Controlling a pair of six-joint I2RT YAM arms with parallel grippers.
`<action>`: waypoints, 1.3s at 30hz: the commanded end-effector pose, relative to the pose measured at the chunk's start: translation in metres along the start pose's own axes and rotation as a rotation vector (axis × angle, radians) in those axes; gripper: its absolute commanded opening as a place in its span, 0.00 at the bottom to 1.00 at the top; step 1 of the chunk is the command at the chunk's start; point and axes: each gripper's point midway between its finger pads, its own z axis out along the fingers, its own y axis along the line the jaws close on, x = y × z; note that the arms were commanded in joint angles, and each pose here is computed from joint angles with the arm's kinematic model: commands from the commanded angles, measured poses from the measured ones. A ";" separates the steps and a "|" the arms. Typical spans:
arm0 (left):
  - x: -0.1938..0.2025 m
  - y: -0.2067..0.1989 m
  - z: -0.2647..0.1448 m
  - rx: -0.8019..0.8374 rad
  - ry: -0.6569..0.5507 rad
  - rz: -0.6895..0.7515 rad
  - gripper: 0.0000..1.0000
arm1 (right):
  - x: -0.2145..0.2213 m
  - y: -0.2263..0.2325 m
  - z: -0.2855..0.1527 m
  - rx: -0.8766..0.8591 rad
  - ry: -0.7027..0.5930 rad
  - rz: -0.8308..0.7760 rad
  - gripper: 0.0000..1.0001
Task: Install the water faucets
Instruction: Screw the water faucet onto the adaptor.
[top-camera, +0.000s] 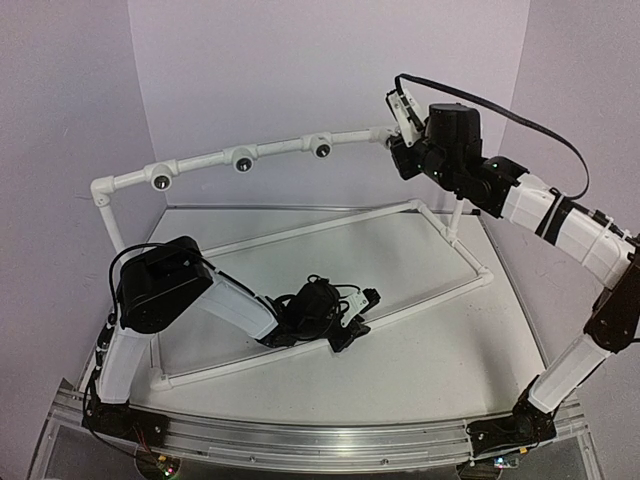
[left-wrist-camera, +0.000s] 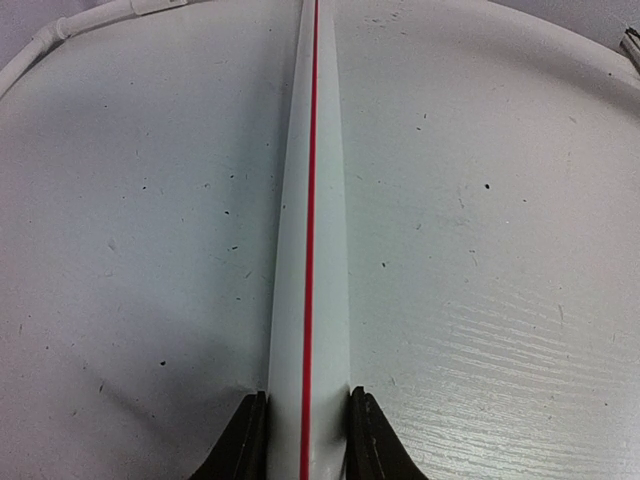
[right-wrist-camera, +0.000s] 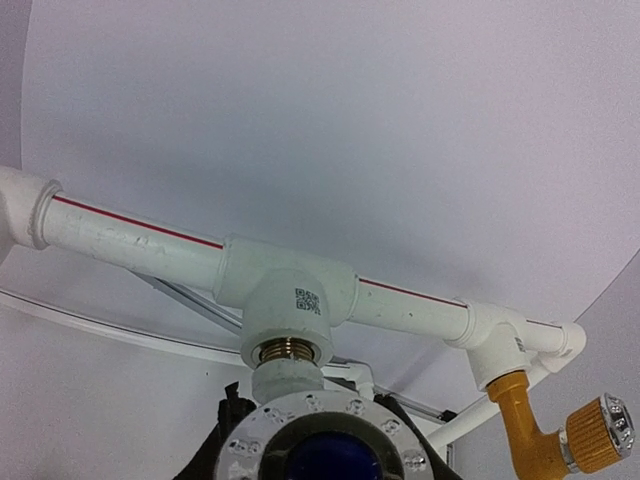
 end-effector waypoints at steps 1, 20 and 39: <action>0.206 -0.033 -0.032 0.091 0.647 -0.086 0.00 | 0.002 0.026 0.007 0.032 0.033 -0.444 0.00; 0.206 -0.033 -0.032 0.096 0.649 -0.086 0.00 | -0.008 0.010 -0.001 -0.047 0.010 -0.237 0.45; 0.206 -0.034 -0.032 0.097 0.651 -0.087 0.00 | -0.001 -0.017 0.011 -0.010 0.045 -0.034 0.30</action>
